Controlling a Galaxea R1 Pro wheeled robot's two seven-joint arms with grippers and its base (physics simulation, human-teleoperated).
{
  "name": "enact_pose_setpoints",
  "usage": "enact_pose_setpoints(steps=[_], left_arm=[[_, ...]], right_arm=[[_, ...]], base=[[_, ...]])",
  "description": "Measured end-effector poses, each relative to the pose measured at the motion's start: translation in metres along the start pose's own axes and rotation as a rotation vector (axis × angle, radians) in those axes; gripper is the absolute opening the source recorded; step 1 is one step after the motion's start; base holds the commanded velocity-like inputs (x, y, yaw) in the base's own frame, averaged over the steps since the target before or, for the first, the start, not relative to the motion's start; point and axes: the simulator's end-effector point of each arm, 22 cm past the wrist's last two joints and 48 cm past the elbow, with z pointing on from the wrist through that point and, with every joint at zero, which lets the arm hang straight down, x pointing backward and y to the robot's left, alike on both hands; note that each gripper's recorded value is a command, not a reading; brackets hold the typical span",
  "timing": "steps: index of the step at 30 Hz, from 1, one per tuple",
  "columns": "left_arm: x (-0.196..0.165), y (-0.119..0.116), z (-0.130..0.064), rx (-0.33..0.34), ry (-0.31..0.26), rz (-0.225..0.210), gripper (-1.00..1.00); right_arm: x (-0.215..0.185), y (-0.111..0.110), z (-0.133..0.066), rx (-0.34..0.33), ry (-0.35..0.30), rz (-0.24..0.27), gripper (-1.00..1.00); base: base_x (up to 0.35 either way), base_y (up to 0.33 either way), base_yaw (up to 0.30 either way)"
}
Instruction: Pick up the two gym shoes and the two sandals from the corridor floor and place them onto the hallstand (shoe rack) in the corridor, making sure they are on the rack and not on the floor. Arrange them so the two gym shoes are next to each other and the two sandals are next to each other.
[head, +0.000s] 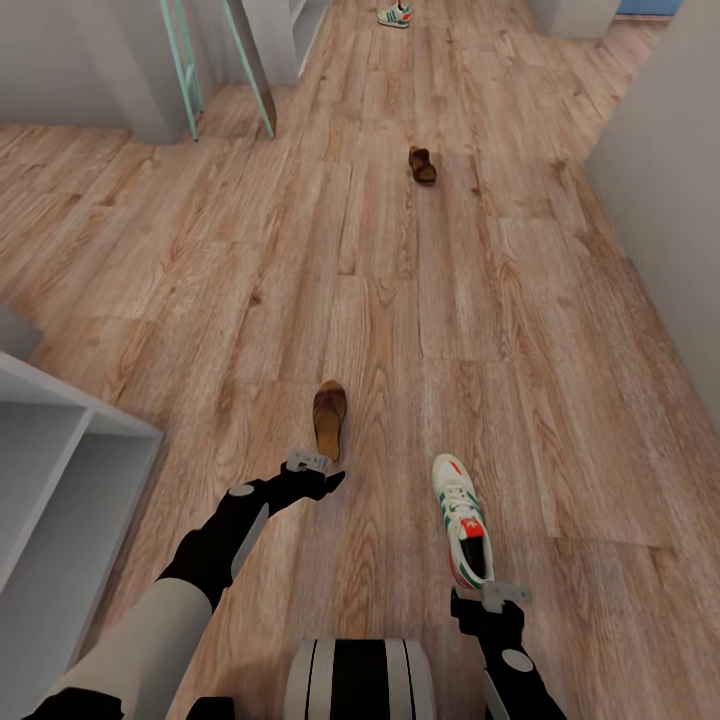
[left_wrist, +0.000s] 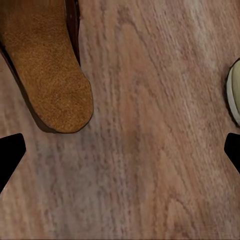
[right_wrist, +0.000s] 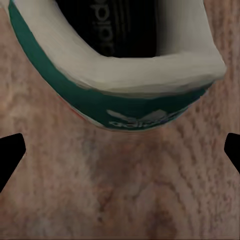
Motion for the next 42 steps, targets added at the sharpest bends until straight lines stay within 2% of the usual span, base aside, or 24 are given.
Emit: enact_pose_setpoints(steps=[29,30,42], left_arm=[[-0.0004,0.0,-0.0003,0.003,-0.001,0.001,1.0],[-0.0004,0.0,-0.0003,0.003,-0.001,0.001,1.0],[-0.0005,0.0003,-0.0004,0.003,-0.002,-0.001,1.0]], right_arm=[[0.0003,0.0004,0.0,-0.001,0.001,-0.001,1.0],[0.0003,0.0004,0.0,-0.001,0.001,-0.001,-1.0],[0.0,-0.0002,0.0001,0.0,0.001,-0.001,-1.0]], base=[[0.072,0.023,0.0],[0.009,0.006,0.0],[0.002,0.001,0.0]])
